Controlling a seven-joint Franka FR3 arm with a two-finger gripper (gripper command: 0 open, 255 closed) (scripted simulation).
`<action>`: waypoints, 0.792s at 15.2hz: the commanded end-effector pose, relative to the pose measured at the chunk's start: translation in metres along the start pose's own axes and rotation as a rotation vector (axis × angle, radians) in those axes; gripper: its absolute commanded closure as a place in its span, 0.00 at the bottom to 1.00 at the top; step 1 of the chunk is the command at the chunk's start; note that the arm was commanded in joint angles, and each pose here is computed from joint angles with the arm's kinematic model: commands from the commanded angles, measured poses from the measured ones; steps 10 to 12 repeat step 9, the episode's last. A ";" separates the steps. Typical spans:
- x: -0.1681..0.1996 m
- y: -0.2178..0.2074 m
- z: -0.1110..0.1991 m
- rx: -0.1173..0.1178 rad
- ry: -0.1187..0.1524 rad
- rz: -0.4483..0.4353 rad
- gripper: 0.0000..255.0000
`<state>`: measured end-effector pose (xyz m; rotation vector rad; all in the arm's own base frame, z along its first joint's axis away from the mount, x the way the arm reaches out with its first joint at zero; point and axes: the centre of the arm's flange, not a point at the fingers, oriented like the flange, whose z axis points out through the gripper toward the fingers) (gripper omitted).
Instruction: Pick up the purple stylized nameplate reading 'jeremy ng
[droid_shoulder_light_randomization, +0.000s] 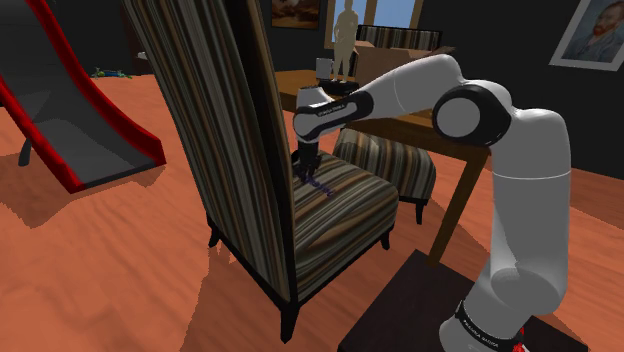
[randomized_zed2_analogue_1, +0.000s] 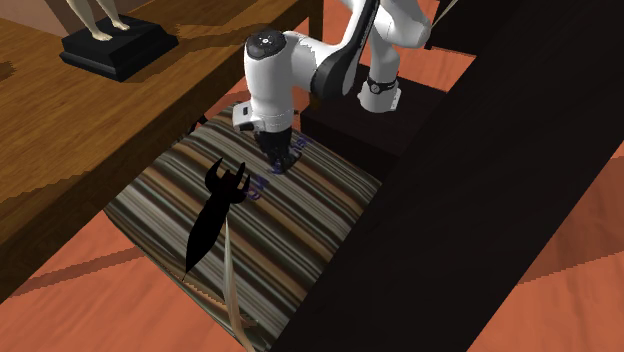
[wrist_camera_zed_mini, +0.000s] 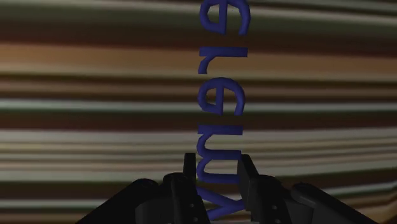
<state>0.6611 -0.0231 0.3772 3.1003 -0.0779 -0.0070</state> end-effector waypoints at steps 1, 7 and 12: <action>0.000 0.000 -0.011 0.000 0.000 0.000 1.00; 0.000 0.001 -0.042 0.000 0.000 0.000 1.00; 0.000 0.001 -0.043 0.000 0.000 0.000 1.00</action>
